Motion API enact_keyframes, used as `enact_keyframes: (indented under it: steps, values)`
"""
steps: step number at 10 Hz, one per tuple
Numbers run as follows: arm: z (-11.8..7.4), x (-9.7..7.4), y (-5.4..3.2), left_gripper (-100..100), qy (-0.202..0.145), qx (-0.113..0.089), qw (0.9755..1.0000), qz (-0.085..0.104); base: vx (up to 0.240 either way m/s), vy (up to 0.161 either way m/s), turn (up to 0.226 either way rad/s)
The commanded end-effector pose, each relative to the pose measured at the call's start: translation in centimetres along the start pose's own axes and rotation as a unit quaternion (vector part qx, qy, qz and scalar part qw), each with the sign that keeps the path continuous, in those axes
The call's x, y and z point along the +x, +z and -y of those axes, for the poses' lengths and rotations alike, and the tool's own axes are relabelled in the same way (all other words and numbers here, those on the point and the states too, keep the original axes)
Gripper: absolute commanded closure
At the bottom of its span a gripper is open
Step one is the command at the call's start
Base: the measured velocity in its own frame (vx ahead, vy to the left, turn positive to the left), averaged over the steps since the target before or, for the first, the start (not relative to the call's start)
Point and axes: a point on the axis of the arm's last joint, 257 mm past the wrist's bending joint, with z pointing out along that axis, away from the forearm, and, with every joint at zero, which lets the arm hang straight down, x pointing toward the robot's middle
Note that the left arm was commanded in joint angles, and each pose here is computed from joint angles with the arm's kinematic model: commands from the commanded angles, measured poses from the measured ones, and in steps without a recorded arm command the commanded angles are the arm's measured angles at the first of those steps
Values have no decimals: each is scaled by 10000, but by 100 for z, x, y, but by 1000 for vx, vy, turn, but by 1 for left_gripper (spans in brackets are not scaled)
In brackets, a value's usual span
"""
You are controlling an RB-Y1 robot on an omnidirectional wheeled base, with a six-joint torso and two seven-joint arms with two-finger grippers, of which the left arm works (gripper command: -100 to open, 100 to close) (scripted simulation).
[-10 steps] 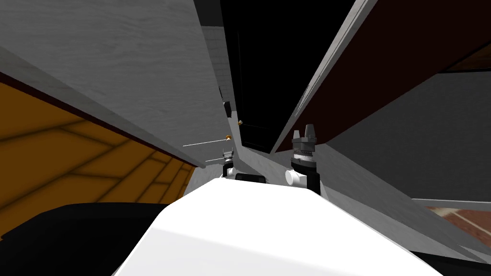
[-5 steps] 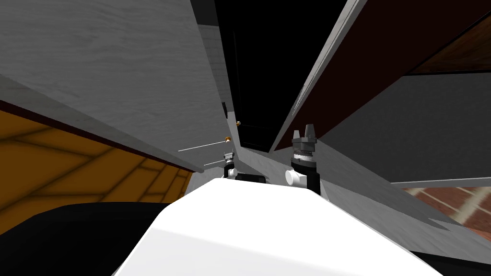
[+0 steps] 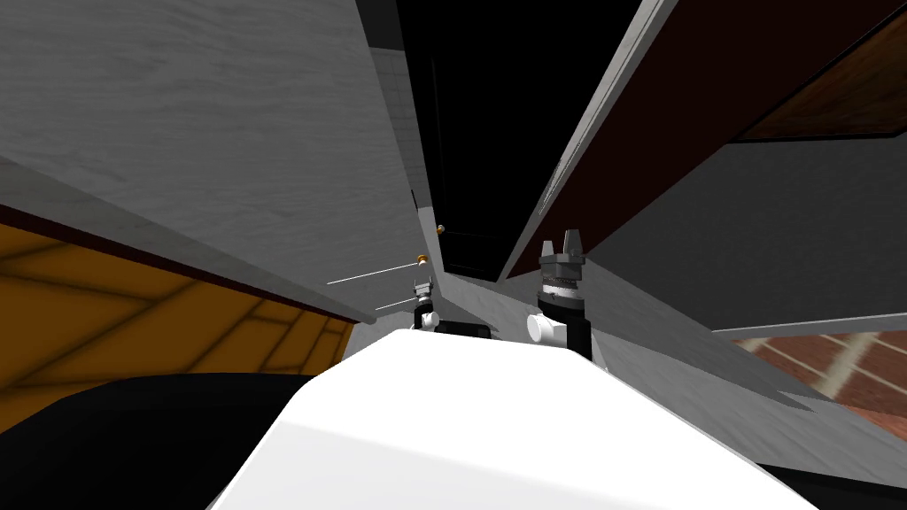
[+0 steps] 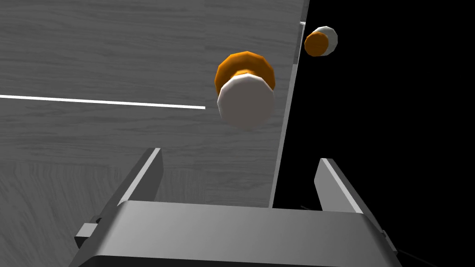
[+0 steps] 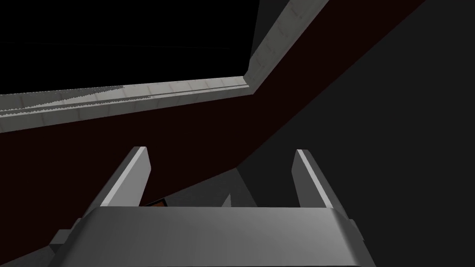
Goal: Push the door open
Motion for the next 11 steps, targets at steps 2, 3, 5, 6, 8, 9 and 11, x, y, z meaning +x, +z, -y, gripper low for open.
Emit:
enact_keyframes:
  steps: [2, 3, 5, 6, 8, 9, 11]
  values:
    - [98, -8, 38, -100, 66, 21, 10000, -22, 186, 63, -25]
    - [124, -10, 46, -100, 71, 33, 10000, -24, 198, 63, -24]
    - [140, -20, 49, -100, 45, 59, 10000, -13, 191, 77, -22]
    - [132, -26, 44, -100, 18, 71, 10000, -2, 190, 65, -27]
    - [120, -30, 39, -100, -2, 76, 10000, 6, 144, 56, -14]
    - [120, -30, 39, 100, -2, 76, 10000, 6, -12, -8, -11]
    - [120, -30, 39, 100, -2, 76, 10000, 6, -19, -11, -1]
